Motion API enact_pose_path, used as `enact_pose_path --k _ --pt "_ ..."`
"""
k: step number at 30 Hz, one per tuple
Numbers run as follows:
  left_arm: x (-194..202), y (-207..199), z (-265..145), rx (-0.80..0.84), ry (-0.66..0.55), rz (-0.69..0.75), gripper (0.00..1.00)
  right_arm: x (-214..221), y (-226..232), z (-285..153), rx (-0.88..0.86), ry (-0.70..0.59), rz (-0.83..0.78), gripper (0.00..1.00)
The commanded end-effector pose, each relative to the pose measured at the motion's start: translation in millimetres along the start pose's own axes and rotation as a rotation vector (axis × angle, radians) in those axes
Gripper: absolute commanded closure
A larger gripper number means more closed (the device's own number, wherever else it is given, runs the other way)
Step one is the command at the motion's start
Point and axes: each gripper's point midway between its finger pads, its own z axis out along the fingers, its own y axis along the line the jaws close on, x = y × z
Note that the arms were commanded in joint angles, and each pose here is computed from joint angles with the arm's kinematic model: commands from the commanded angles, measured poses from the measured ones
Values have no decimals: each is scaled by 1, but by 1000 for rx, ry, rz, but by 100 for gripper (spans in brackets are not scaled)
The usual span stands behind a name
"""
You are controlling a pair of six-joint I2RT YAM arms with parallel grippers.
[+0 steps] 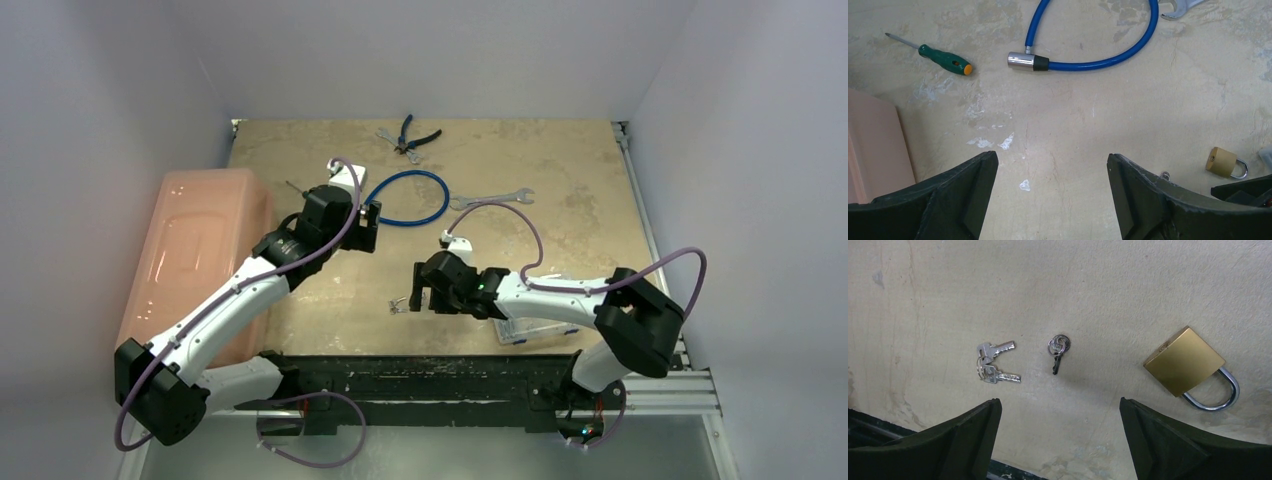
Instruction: Unlock with the key
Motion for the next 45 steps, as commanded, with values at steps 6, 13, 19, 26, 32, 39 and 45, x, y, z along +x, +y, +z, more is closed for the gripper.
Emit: enact_pose_path --k 6,13,19,26,32,39,45 --pt "-14 4 -8 -11 -52 -24 14 5 -11 10 20 -23 -8 1" --pt "-13 5 -8 -14 -54 -27 14 0 -38 16 119 -45 3 1" --pt "-13 5 -8 -18 -52 -26 14 -13 -65 14 193 -66 25 1" --pt "-13 6 -8 -22 -53 -26 14 -17 -71 8 218 -73 17 1" --pt "-13 6 -8 -23 -52 -25 14 -28 -90 13 241 -81 57 1" --pt "-13 6 -9 -23 -54 -26 14 -51 -107 9 266 -128 71 1" --pt "-13 7 -9 -27 -55 -26 14 -61 -104 10 252 -133 39 1"
